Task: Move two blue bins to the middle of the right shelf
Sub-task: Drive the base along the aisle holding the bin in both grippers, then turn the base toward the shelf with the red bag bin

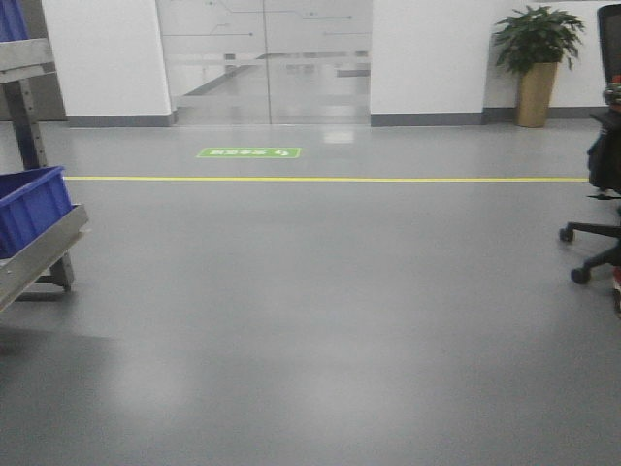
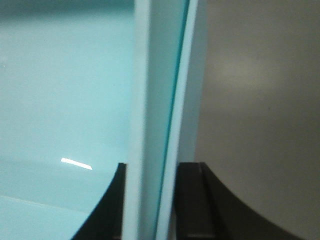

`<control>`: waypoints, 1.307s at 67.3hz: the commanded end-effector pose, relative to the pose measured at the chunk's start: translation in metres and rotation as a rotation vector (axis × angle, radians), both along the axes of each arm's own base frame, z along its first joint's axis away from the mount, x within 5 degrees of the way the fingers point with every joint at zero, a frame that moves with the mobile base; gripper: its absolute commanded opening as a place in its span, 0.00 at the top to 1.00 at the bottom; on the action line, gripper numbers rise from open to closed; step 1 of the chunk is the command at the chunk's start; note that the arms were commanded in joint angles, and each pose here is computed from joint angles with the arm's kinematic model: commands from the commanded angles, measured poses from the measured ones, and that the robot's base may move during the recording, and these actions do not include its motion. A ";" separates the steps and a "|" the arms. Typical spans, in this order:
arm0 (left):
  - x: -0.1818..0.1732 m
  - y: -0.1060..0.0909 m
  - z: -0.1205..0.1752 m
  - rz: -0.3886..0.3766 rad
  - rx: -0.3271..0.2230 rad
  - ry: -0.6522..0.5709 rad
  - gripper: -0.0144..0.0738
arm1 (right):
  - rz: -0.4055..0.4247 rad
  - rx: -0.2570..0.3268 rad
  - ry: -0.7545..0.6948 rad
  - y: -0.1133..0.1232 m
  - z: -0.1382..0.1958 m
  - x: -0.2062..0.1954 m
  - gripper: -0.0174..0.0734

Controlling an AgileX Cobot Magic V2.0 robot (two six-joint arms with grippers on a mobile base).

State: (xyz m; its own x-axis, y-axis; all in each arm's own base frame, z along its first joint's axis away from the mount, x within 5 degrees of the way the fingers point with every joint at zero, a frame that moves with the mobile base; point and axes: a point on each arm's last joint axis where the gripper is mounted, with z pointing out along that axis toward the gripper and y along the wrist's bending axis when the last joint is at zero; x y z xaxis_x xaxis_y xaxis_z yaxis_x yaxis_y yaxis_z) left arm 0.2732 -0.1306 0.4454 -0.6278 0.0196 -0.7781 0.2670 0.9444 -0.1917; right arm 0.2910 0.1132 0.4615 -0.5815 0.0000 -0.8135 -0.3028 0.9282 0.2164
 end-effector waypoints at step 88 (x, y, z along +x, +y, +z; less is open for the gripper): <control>0.028 -0.011 0.016 -0.011 -0.073 -0.309 0.96 | -0.012 0.071 -0.140 -0.003 0.023 -0.004 0.98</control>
